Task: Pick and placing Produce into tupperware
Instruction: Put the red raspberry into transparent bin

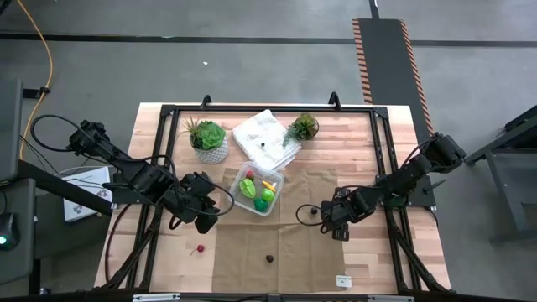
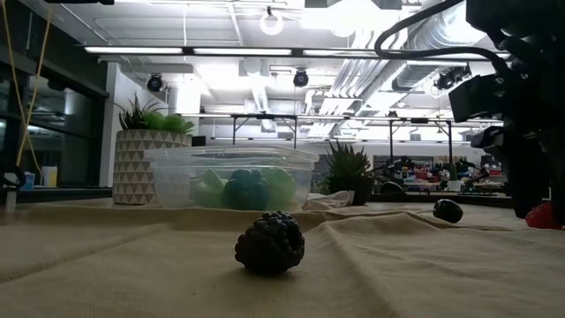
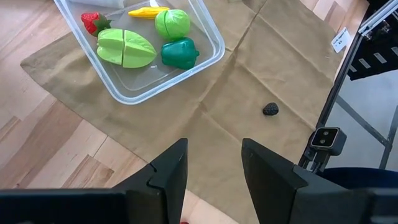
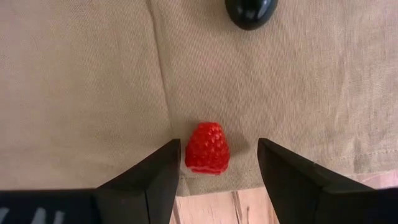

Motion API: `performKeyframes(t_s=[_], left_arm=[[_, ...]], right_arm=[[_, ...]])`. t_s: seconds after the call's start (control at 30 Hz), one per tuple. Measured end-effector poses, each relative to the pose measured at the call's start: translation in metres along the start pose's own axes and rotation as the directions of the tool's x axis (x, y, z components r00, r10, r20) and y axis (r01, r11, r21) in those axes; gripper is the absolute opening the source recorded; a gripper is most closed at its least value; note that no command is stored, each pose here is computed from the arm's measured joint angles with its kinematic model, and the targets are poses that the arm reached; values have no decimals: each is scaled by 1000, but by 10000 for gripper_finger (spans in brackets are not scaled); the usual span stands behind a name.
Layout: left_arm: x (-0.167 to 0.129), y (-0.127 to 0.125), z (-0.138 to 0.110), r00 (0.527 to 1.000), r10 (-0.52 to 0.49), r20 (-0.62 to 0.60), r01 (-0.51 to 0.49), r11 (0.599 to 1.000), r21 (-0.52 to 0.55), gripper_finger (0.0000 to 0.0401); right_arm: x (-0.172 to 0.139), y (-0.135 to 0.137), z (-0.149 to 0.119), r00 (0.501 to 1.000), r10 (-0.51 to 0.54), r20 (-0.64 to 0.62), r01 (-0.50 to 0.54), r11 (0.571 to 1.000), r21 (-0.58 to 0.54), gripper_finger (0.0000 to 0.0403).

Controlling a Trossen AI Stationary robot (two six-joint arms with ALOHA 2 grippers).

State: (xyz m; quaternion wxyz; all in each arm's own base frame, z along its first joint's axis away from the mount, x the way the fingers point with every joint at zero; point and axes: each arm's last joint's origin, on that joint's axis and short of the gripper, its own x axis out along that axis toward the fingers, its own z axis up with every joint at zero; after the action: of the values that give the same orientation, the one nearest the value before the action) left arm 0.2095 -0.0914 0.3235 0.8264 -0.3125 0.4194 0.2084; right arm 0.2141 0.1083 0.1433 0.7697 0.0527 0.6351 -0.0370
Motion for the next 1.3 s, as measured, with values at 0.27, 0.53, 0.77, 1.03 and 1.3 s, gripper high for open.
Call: performKeyframes(t_s=[0.27, 0.53, 0.77, 1.03, 1.3], left_arm=[[0, 0, 0, 1000, 0, 0, 0, 1000, 0, 140], [0, 0, 0, 1000, 0, 0, 0, 1000, 0, 140], [0, 0, 0, 1000, 0, 0, 0, 1000, 0, 140], [0, 0, 0, 1000, 0, 0, 0, 1000, 0, 140], [0, 0, 0, 1000, 0, 0, 0, 1000, 1, 140]], right_arm=[[0, 0, 0, 1000, 4, -2, -4, 1000, -4, 172], [0, 0, 0, 1000, 8, -4, -8, 1000, -2, 126], [0, 1, 1, 1000, 16, 1, -16, 1000, 8, 101], [-12, 9, 13, 997, 62, 43, -62, 998, 6, 89], [-33, 19, 32, 990, 83, 112, -83, 997, -7, 88]])
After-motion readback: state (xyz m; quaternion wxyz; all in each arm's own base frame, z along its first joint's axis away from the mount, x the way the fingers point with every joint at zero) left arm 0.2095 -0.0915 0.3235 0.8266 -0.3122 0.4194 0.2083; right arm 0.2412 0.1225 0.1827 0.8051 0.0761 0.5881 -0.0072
